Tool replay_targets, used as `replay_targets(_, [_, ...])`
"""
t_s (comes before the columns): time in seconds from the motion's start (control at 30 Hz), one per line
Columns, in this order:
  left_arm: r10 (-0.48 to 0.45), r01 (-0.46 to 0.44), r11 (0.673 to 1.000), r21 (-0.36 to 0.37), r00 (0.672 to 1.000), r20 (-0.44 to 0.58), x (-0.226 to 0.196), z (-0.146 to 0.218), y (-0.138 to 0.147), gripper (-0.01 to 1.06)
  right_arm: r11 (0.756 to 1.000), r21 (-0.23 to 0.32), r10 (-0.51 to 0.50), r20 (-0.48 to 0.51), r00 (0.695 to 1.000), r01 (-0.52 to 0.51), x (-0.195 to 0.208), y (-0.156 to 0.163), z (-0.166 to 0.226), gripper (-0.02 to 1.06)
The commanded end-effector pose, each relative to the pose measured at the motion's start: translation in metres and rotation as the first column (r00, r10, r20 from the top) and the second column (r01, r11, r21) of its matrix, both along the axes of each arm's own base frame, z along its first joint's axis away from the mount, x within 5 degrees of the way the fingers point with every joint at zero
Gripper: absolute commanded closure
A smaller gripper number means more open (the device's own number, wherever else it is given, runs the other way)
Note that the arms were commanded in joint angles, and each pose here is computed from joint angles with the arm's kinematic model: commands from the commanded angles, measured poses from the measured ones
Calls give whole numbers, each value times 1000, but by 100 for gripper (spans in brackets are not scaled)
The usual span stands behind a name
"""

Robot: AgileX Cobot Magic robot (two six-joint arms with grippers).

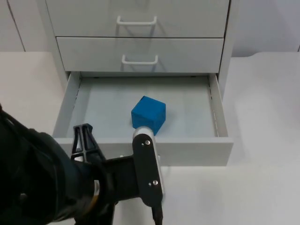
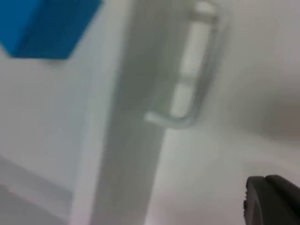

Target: Open the drawer with the left hand, place the block into the drawer with the right hand, then close the drawer with the left hand.

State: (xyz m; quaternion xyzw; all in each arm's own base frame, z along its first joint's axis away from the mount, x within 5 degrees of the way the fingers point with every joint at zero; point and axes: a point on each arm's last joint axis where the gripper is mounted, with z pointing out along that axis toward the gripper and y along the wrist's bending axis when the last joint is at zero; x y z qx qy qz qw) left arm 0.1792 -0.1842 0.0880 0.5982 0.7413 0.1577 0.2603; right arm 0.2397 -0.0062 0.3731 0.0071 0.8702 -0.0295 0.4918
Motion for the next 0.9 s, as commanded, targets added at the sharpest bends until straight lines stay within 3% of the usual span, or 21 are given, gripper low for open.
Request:
replay_targets(0.0, [-24,24,1000,-2,1000,0,1,0,-5,105,1000,-1,-5,14,1000,5,-2,-1,1,0])
replay_targets(0.23, [-56,56,998,10,998,7,6,-1,-13,105,1000,1,-5,14,1000,5,-2,-1,1,0])
replay_targets(0.57, [-173,174,983,51,985,-16,16,-10,-34,105,1000,1,-5,14,1000,5,-2,-1,1,0])
replay_targets(0.87, [-190,190,980,53,982,-8,27,-14,-45,105,1000,1,-5,14,1000,5,-2,-1,1,0])
